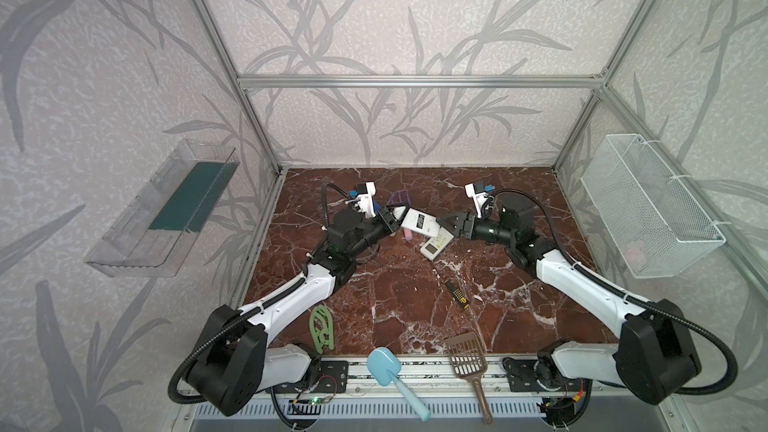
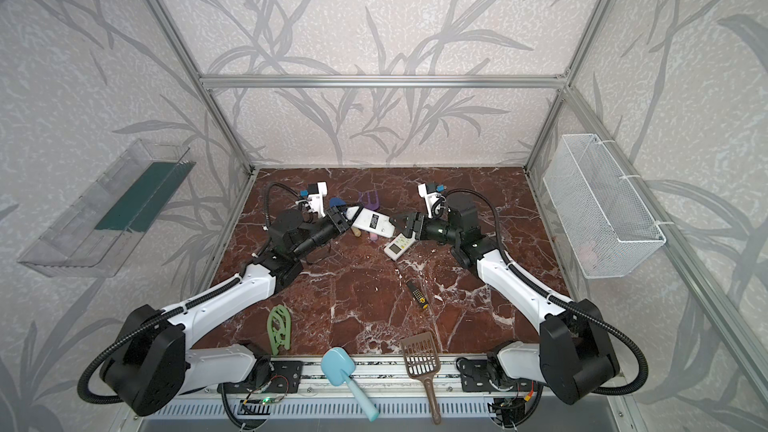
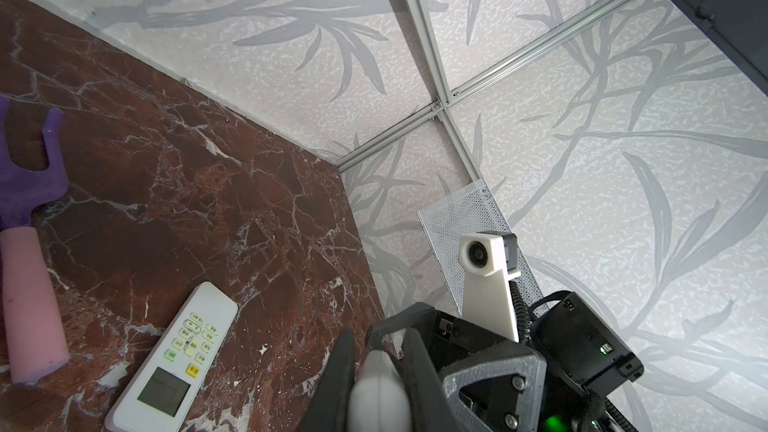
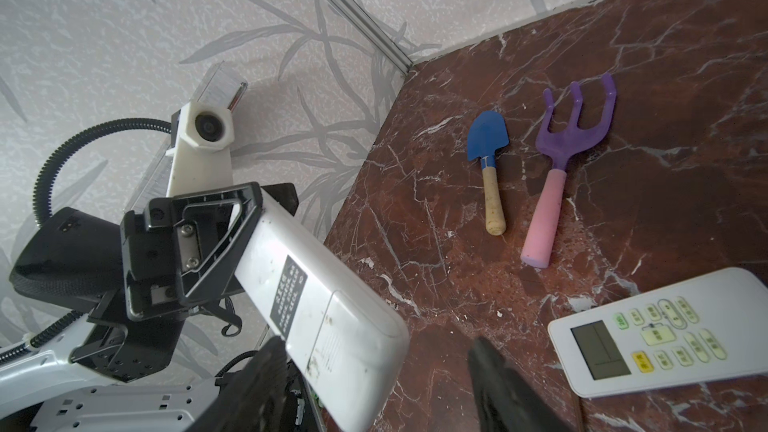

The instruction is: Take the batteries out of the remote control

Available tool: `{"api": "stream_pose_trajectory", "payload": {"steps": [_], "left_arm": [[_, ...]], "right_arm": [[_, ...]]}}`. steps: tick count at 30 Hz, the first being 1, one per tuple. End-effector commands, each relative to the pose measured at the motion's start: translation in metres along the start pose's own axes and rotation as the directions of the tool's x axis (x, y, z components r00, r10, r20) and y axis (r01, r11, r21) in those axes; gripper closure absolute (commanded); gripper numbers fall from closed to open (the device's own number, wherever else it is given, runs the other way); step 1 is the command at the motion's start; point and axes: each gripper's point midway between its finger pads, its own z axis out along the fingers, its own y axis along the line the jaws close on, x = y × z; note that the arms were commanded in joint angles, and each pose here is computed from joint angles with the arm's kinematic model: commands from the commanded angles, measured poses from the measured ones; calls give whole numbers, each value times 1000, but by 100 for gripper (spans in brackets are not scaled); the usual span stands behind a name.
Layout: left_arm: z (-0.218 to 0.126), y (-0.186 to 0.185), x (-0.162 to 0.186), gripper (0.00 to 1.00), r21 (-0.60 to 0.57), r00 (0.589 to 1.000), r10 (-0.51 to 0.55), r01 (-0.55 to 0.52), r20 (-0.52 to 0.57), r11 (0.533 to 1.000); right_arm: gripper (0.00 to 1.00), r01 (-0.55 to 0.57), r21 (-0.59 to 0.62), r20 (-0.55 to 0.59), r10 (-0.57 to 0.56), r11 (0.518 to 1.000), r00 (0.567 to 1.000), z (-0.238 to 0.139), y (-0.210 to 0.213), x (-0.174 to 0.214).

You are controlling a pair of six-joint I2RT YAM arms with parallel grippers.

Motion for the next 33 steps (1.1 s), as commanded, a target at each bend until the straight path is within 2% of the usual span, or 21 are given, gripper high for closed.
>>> {"api": "stream_pose_trajectory", "payload": {"steps": [1, 11, 19, 33], "left_arm": [[2, -29, -16, 100, 82, 999, -3, -1, 52, 997], [7, -33, -17, 100, 93, 999, 9, -14, 50, 996], [12, -45, -20, 100, 158, 998, -8, -1, 55, 987], [10, -58, -26, 100, 194, 997, -13, -2, 75, 981]], "right_arm": [[34, 15, -59, 4, -15, 998, 1000, 4, 12, -5], [39, 3, -85, -18, -5, 996, 1000, 10, 17, 1], [51, -29, -131, -7, 28, 991, 1000, 12, 24, -4], [68, -66, -179, -20, 64, 982, 998, 16, 26, -2]]}}
